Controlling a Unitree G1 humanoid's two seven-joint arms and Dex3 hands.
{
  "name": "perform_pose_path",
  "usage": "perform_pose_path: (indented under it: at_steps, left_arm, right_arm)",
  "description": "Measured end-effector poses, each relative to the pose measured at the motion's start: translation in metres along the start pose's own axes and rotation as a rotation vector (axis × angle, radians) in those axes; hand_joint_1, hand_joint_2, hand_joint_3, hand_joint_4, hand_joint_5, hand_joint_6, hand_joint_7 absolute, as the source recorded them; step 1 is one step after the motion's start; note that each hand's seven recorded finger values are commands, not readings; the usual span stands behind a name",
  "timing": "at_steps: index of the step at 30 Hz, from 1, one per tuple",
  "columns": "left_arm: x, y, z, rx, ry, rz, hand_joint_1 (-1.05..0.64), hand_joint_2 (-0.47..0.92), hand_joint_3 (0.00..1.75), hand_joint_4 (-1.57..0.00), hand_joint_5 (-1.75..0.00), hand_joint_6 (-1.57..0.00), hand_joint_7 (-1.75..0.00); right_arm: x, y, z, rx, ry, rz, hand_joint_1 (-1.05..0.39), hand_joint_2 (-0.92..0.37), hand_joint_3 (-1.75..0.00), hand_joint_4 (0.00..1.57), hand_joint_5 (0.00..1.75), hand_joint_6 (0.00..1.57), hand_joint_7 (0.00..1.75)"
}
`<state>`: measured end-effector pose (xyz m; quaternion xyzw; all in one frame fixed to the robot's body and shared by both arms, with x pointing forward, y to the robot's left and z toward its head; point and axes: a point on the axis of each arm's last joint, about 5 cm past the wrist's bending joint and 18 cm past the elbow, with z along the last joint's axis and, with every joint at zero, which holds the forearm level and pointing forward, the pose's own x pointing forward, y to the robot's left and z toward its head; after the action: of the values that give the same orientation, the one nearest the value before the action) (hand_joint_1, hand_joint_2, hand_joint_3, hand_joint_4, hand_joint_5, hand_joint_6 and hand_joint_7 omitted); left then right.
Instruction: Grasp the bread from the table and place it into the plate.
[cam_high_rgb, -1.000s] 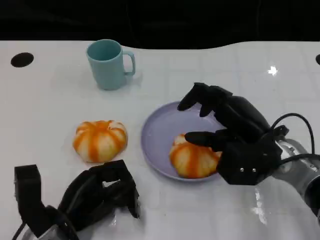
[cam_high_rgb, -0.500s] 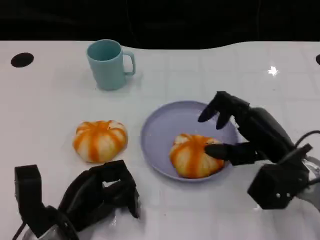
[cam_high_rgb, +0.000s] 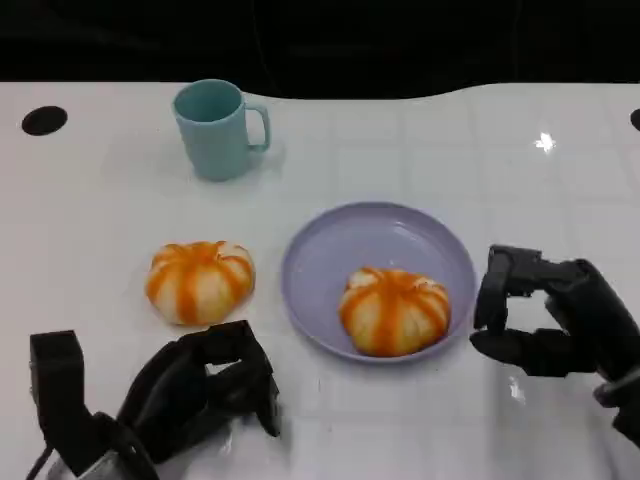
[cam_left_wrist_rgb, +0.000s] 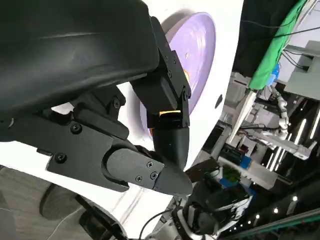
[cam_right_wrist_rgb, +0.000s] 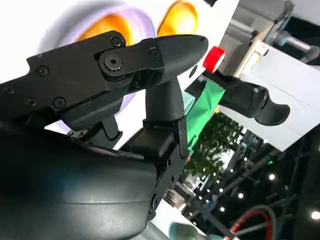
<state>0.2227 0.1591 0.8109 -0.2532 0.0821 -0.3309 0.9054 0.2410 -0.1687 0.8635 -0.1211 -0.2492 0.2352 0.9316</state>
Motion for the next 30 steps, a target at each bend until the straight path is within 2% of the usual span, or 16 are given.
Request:
perform_pose_path:
  at_steps: [6,13,20,23,28,30]
  left_arm:
    - [0.0,0.0,0.0,-0.003,0.0,-0.001,-0.67,0.87,0.0,-0.96,-1.43,-0.96,-1.03]
    - [0.0,0.0,0.0,-0.01,0.008,-0.002,-0.69,0.86,0.0,-0.98,-1.42,-0.97,-1.03]
    - [0.0,0.0,0.0,-0.008,0.01,-0.003,-0.69,0.87,0.0,-0.97,-1.42,-0.97,-1.03]
    - [0.0,0.0,0.0,-0.008,0.009,-0.002,-0.7,0.87,0.0,-0.97,-1.43,-0.96,-1.04]
    - [-0.001,0.0,0.0,-0.008,0.01,-0.001,-0.73,0.85,0.0,-0.98,-1.43,-0.98,-1.04]
    - [-0.001,0.0,0.0,-0.011,0.012,-0.001,-0.71,0.85,0.0,-0.98,-1.43,-0.98,-1.03]
  right_arm:
    - [-0.02,-0.0006,0.0,0.053,0.027,0.0,-0.91,-0.91,-0.01,1.11,1.36,1.01,1.31]
    - [-0.04,0.0141,-0.004,0.143,0.081,-0.023,-0.9,-0.89,0.0,1.22,1.3,1.12,1.23]
    - [-0.046,0.0188,-0.008,0.238,0.147,-0.022,-0.91,-0.85,0.0,1.32,1.17,1.26,1.01]
    - [-0.047,0.0189,-0.01,0.27,0.17,-0.017,-0.89,-0.83,0.0,1.34,1.09,1.31,0.9]
    - [-0.048,0.0184,-0.012,0.352,0.2,-0.017,-0.89,-0.79,0.0,1.45,0.91,1.45,0.65]
    - [-0.049,0.0175,-0.014,0.388,0.213,-0.012,-0.86,-0.74,0.0,1.53,0.77,1.54,0.47]
